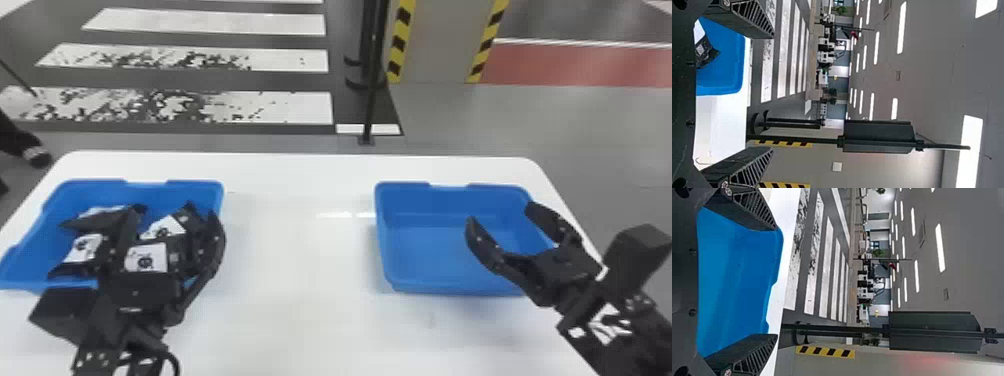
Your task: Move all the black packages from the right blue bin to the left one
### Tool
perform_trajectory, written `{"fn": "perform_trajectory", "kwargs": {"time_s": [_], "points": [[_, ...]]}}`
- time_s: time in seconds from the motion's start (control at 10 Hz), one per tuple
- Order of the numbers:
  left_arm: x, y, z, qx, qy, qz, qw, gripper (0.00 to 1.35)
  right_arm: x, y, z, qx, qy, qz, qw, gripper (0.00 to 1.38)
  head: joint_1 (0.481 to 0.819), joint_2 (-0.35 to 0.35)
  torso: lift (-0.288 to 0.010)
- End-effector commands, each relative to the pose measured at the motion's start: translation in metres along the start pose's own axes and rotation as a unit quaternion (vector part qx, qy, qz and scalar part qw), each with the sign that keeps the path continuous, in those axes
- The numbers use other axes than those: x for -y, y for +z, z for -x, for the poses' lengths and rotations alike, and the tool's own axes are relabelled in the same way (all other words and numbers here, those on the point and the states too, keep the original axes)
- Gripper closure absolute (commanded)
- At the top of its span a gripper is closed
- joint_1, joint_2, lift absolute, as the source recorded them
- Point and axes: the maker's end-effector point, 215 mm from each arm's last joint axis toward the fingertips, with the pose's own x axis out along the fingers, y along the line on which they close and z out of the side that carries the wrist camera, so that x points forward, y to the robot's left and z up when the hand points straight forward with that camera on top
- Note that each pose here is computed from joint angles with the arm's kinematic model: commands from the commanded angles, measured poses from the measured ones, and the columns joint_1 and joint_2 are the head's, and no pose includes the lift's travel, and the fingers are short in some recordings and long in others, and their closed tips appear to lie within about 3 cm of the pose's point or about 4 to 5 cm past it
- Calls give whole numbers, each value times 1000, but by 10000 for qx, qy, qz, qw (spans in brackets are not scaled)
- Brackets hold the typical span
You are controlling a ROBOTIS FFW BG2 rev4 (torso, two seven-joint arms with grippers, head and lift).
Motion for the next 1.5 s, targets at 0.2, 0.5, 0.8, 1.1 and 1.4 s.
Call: {"fn": "perform_trajectory", "kwargs": {"time_s": [0.2,0.5,0.8,1.1,1.4], "points": [[-1,0,0,12,9,-5,10000,51,0,2,0,42,2,-29,10000,61,695,-54,-168],[-1,2,0,25,12,2,10000,51,0,1,0,49,2,-80,10000,59,695,-53,-168],[-1,2,0,25,12,2,10000,51,0,2,0,79,1,-90,9999,59,695,-54,-168],[-1,0,0,13,13,1,10000,51,-1,3,1,100,1,-110,9999,59,695,-54,-168],[-1,-1,0,-12,7,11,10000,51,0,1,1,101,-5,-111,9999,59,695,-54,-168]]}}
